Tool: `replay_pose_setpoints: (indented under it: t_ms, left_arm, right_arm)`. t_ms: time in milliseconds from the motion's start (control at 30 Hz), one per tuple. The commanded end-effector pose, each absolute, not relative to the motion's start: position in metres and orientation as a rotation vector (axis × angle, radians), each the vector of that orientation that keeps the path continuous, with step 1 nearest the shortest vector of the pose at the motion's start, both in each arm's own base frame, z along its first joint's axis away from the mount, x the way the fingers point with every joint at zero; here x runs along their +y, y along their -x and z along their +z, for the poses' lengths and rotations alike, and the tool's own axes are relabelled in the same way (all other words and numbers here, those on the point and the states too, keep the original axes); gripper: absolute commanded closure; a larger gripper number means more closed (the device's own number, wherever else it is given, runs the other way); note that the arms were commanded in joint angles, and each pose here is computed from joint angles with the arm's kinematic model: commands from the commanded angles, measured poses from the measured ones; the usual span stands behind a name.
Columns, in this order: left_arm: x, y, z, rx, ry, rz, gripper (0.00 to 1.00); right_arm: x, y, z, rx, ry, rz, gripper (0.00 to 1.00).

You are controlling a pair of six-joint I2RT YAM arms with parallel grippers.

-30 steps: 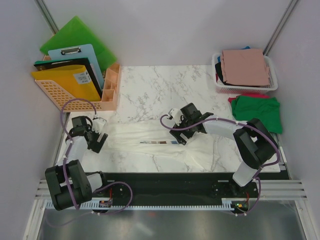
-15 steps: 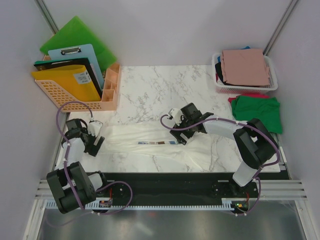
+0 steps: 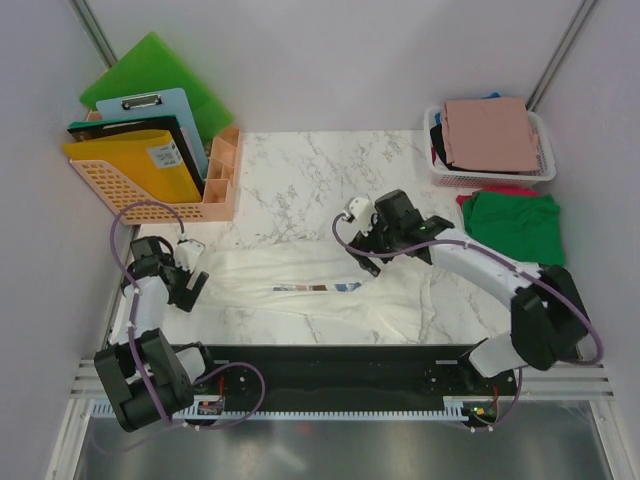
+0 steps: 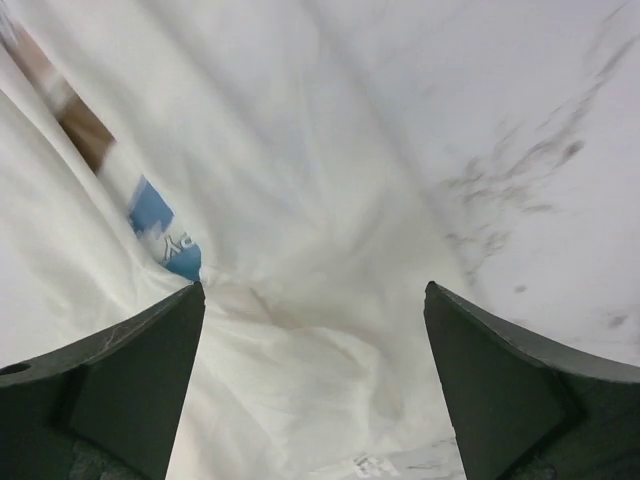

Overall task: Fold and stack the t-shirts
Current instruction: Fold the tshirt

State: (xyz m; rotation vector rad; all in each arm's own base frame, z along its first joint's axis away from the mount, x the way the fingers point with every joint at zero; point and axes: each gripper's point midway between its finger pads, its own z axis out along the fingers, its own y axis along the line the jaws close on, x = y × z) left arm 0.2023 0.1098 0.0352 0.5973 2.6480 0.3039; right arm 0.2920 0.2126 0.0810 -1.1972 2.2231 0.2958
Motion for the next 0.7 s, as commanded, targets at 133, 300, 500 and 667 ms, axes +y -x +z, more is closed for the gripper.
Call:
replay_pose_setpoints:
  t_ms: [133,300,500,667]
  left_arm:
    - [0.109,-0.217,0.043,2.617,-0.611,0.256,0.00]
    - [0.102,-0.217,0.038,2.625,-0.589,0.192,0.00]
    - [0.053,-0.230,0.104,2.317,-0.659,0.019,0.00]
    - [0.035,-0.235,0.191,2.096,-0.649,0.047,0.00]
  right_arm:
    - [0.211,-0.290,0.348,1.555,0.926,0.329,0.02]
    - [0.188,-0.279,0.362,1.469,0.859,0.246,0.02]
    - [0.175,-0.292,0.327,1.537,0.858,0.135,0.02]
    - [0.184,-0.285,0.307,1.573,0.902,0.201,0.02]
